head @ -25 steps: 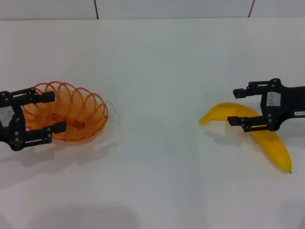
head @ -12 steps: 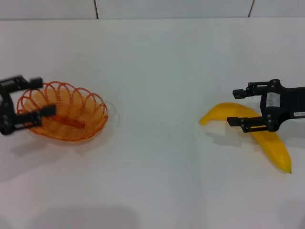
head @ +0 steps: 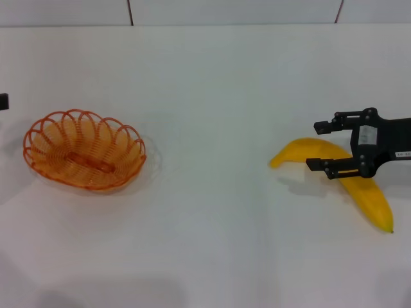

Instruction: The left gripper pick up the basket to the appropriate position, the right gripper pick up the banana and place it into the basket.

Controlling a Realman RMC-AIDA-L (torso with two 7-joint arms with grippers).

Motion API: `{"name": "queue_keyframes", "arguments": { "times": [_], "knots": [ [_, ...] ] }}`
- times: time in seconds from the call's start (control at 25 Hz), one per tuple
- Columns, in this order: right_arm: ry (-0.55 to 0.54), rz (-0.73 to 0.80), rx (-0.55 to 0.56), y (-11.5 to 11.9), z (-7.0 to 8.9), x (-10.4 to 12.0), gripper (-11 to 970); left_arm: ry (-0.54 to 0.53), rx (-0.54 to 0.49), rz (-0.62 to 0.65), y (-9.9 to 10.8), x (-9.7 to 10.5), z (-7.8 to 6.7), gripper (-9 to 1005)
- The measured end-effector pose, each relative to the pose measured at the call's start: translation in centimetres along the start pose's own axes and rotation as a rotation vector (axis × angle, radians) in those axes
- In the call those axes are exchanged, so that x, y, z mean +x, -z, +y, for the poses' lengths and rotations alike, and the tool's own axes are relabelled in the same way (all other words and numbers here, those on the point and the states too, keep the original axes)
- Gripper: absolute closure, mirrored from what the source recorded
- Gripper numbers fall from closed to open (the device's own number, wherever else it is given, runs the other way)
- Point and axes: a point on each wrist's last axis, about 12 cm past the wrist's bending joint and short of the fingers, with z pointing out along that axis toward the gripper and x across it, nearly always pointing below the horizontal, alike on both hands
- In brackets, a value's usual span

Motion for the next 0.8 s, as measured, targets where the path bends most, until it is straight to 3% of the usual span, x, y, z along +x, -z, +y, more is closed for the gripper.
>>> {"name": "queue_keyframes", "arguments": {
  "times": [0.24, 0.8],
  "knots": [
    [0.003, 0.011, -0.008, -0.4, 0.0, -0.1, 202, 0.018, -0.021, 0.130, -2.0, -1.4, 0.5, 257],
    [0.008, 0.033, -0.019, -1.1, 0.1, -0.2, 201, 0.023, -0.060, 0.251, -4.1, -1.0, 0.4, 257]
  ]
}}
